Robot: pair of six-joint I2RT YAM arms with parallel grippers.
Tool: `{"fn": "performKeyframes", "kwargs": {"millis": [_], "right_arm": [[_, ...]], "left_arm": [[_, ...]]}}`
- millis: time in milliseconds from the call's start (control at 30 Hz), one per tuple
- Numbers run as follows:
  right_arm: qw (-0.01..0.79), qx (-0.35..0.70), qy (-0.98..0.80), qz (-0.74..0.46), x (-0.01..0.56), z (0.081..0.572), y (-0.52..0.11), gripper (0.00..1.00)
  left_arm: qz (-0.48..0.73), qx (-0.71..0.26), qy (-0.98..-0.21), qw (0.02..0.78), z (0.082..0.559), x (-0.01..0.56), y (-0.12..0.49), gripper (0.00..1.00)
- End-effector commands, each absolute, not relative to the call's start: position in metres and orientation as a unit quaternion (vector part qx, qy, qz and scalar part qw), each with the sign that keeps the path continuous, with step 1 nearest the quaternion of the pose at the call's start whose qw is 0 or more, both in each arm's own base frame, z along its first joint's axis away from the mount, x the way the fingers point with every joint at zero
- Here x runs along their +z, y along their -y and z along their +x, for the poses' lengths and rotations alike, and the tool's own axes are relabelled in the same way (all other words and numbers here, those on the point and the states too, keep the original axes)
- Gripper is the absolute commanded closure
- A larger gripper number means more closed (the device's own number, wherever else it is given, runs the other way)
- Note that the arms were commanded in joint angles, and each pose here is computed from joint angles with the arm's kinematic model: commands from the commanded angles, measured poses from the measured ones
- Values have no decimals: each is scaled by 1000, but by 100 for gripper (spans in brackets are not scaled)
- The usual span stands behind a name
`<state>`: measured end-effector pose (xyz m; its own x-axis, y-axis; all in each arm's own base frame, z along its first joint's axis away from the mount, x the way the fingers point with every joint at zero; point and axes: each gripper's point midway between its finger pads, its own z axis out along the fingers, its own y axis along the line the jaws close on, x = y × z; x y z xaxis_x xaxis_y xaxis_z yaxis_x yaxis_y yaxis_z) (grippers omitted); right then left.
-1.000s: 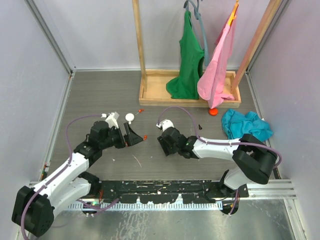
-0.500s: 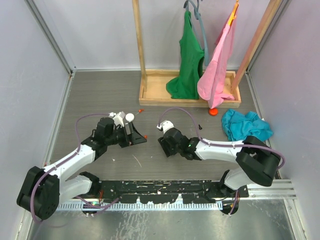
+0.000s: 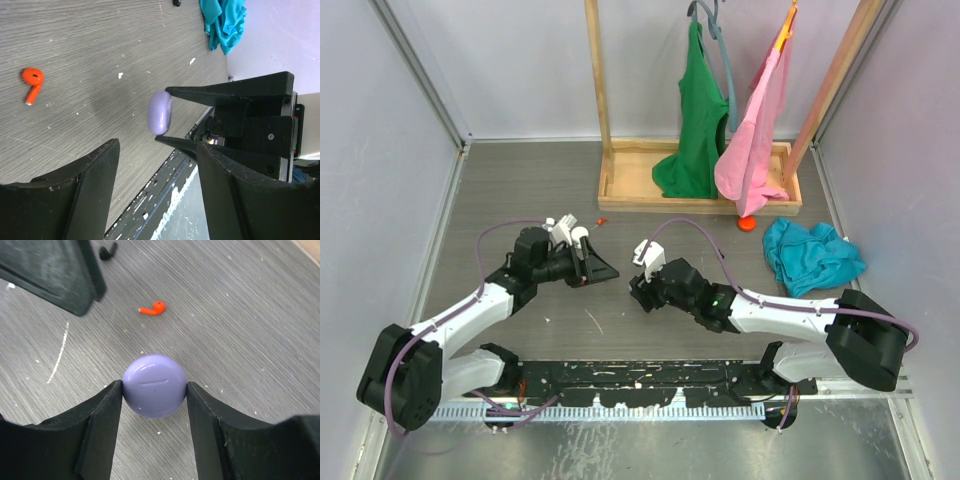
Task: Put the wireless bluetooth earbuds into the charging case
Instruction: Pick up the charging case at the center of the board.
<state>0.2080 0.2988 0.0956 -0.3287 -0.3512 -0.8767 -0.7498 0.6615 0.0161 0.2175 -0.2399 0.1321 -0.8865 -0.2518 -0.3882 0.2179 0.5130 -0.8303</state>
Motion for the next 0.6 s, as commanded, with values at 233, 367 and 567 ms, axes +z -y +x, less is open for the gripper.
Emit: {"fn": "performKeyframes", "kwargs": {"millis": [233, 367, 567], "right_arm": [[549, 276, -698, -368, 154, 207, -332, 57], [554, 281, -691, -368, 158, 206, -334, 57], [559, 289, -685, -367, 163, 205, -337, 57]], "left_arm": [[25, -539, -805, 247, 222, 163, 257, 43], [25, -548, -803, 235, 221, 160, 261, 45], [34, -567, -794, 217, 217, 162, 273, 48]]}}
